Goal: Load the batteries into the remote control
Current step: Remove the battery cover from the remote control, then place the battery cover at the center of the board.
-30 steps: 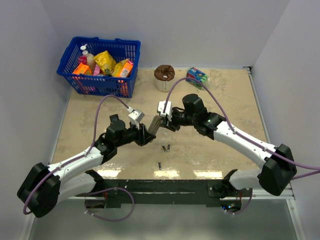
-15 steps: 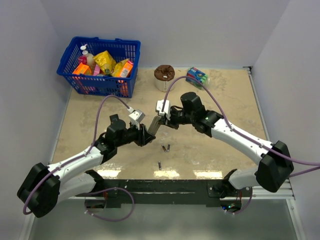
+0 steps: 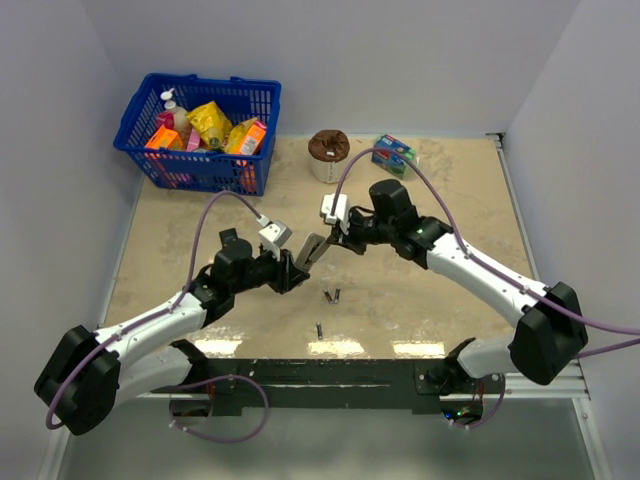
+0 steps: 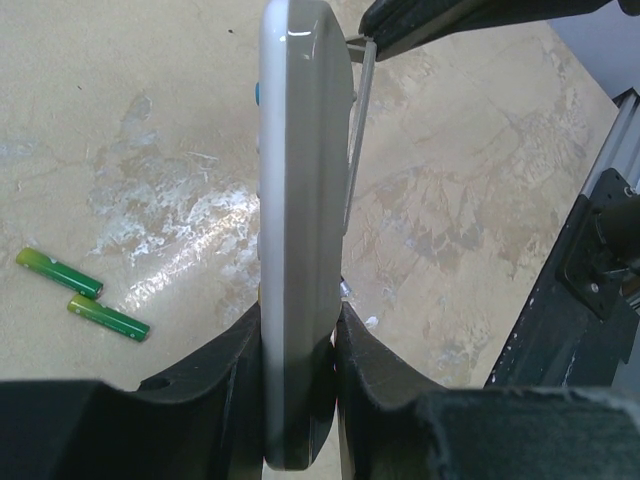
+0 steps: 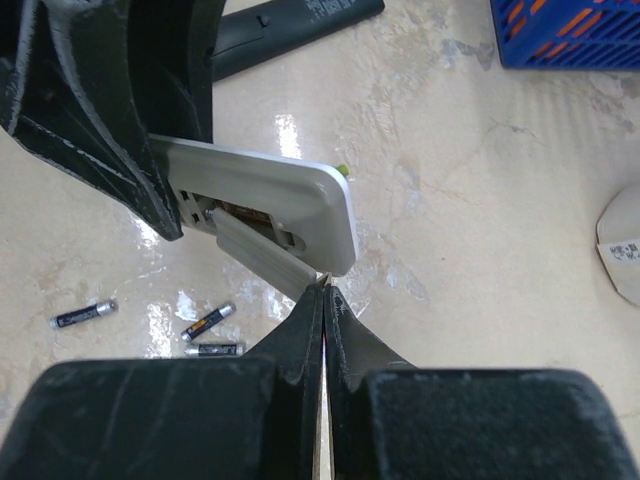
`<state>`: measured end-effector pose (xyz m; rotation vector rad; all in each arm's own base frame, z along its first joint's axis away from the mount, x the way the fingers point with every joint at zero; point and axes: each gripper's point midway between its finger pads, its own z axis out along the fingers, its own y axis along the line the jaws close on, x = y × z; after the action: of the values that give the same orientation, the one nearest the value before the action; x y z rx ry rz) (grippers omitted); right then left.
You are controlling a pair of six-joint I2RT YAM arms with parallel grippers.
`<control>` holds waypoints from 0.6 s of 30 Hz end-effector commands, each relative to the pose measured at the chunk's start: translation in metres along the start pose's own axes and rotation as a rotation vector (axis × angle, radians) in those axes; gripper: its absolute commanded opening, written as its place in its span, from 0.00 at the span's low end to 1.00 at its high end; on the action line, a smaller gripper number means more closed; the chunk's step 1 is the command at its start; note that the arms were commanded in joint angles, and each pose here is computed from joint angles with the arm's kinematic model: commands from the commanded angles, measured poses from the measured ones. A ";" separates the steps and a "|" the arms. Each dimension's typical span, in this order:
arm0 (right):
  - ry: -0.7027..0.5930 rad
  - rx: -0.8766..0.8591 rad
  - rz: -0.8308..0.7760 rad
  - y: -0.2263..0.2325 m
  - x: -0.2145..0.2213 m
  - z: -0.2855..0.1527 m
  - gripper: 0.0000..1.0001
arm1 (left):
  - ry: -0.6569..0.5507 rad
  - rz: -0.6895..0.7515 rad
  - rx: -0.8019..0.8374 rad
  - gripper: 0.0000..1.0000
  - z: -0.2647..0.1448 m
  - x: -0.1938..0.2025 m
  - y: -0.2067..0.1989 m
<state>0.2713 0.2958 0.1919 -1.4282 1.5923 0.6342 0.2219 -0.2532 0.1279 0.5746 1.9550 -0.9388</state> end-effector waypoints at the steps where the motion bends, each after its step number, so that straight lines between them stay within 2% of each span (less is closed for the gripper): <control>1: -0.023 0.030 0.021 -0.014 -0.011 -0.007 0.00 | -0.054 0.040 0.003 0.00 0.002 -0.022 -0.004; 4: 0.011 0.059 0.084 -0.022 0.002 -0.010 0.00 | -0.057 0.025 -0.060 0.00 0.001 -0.020 0.007; 9: 0.114 0.141 0.281 -0.039 0.040 -0.016 0.00 | -0.095 -0.018 -0.222 0.00 -0.009 -0.024 0.033; 13: 0.191 0.195 0.438 -0.043 0.075 -0.014 0.00 | -0.199 -0.041 -0.346 0.00 -0.028 -0.040 0.051; 18: 0.231 0.251 0.609 -0.046 0.107 -0.010 0.00 | -0.308 -0.017 -0.353 0.00 -0.046 -0.057 0.049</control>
<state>0.3128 0.2321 0.1264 -1.0308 2.1165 0.5941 0.2531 -0.2042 0.1502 0.2880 1.8998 -0.6698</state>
